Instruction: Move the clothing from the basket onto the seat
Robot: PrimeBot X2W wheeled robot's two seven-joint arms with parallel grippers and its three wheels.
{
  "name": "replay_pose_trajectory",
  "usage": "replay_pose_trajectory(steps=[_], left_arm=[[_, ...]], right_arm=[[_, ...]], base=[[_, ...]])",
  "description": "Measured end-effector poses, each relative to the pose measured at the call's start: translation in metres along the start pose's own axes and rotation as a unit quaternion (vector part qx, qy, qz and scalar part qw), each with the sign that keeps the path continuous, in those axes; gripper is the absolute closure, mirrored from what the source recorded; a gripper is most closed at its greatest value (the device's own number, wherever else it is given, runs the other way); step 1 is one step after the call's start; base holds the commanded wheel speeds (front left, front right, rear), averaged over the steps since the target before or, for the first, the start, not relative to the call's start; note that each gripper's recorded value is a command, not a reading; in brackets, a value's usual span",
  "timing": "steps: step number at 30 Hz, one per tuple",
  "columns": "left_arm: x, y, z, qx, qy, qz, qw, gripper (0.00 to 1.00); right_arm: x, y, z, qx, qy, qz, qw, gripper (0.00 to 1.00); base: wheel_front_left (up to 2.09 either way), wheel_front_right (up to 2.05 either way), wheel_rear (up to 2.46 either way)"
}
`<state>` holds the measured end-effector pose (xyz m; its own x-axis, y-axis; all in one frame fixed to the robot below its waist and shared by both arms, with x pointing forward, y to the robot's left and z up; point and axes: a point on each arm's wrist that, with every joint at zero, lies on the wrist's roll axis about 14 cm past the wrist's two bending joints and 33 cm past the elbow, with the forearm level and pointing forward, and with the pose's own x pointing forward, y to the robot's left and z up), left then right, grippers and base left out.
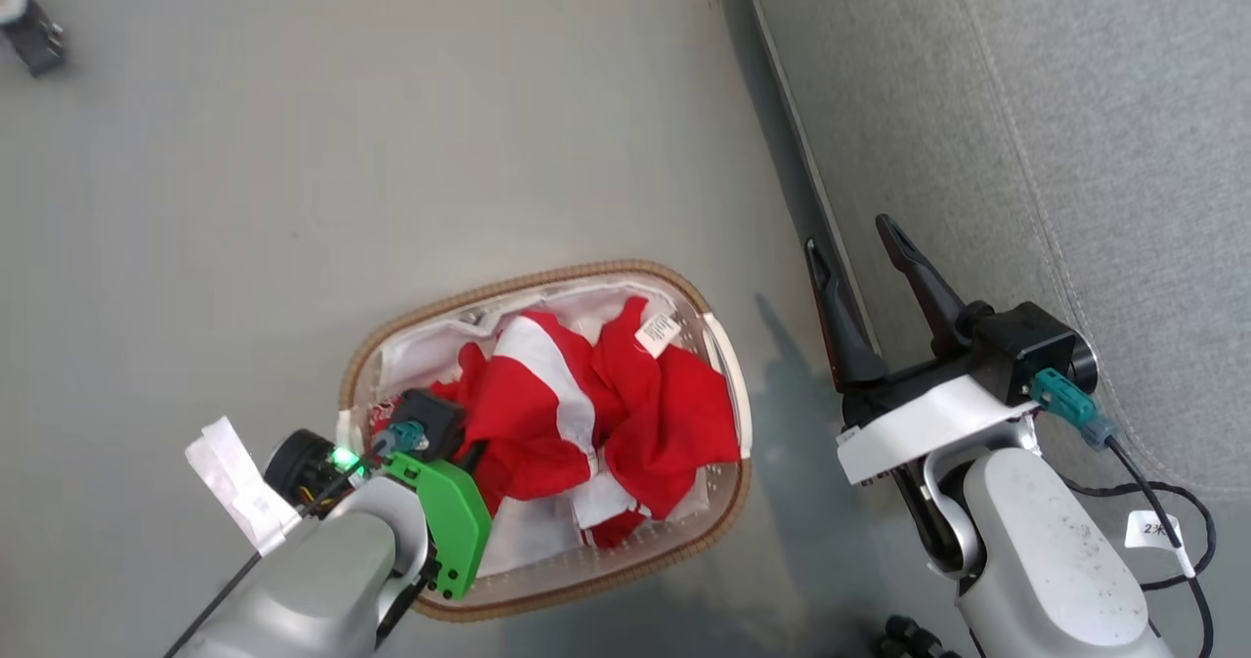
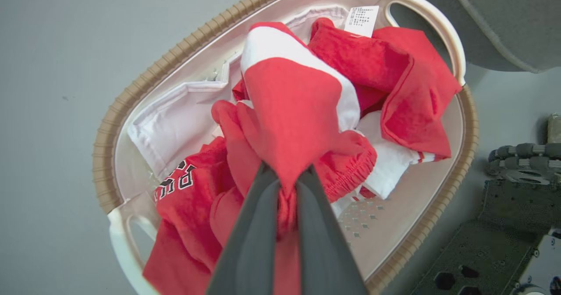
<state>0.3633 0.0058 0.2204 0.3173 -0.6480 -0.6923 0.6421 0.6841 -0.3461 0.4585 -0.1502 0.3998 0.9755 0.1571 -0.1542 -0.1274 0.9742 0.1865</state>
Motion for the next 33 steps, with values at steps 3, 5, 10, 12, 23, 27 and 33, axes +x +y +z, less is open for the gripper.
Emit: replay_pose_trajectory(steps=[3,5,10,12,23,27,33], left_arm=[[-0.012,-0.005,0.011,0.005,-0.019,0.004,1.000,1.00],[-0.019,-0.008,0.026,0.000,-0.045,0.008,0.999,1.00],[-0.043,-0.012,0.069,-0.003,-0.120,0.022,0.993,1.00],[-0.053,-0.014,0.081,-0.001,-0.145,0.029,0.989,1.00],[-0.121,-0.041,0.159,0.020,-0.307,0.052,0.950,1.00],[-0.147,-0.060,0.187,0.030,-0.366,0.049,0.929,1.00],[-0.182,-0.094,0.225,0.049,-0.440,0.030,0.896,1.00]], right_arm=[[-0.006,0.007,0.008,0.002,-0.008,0.006,1.000,0.00],[-0.011,0.011,0.012,0.004,-0.011,0.010,1.000,0.00],[-0.024,0.023,0.024,0.001,-0.023,0.020,1.000,0.00],[-0.030,0.027,0.027,-0.004,-0.026,0.024,0.999,0.00],[-0.069,0.049,0.045,0.003,-0.050,0.043,0.998,0.00],[-0.082,0.056,0.048,0.003,-0.056,0.048,0.997,0.00],[-0.100,0.063,0.051,0.002,-0.066,0.055,0.996,0.00]], base=[[0.00,0.00,0.00],[0.00,0.00,0.00],[0.00,0.00,0.00],[0.00,0.00,0.00],[0.00,0.00,0.00],[0.00,0.00,0.00],[0.00,0.00,0.00]])
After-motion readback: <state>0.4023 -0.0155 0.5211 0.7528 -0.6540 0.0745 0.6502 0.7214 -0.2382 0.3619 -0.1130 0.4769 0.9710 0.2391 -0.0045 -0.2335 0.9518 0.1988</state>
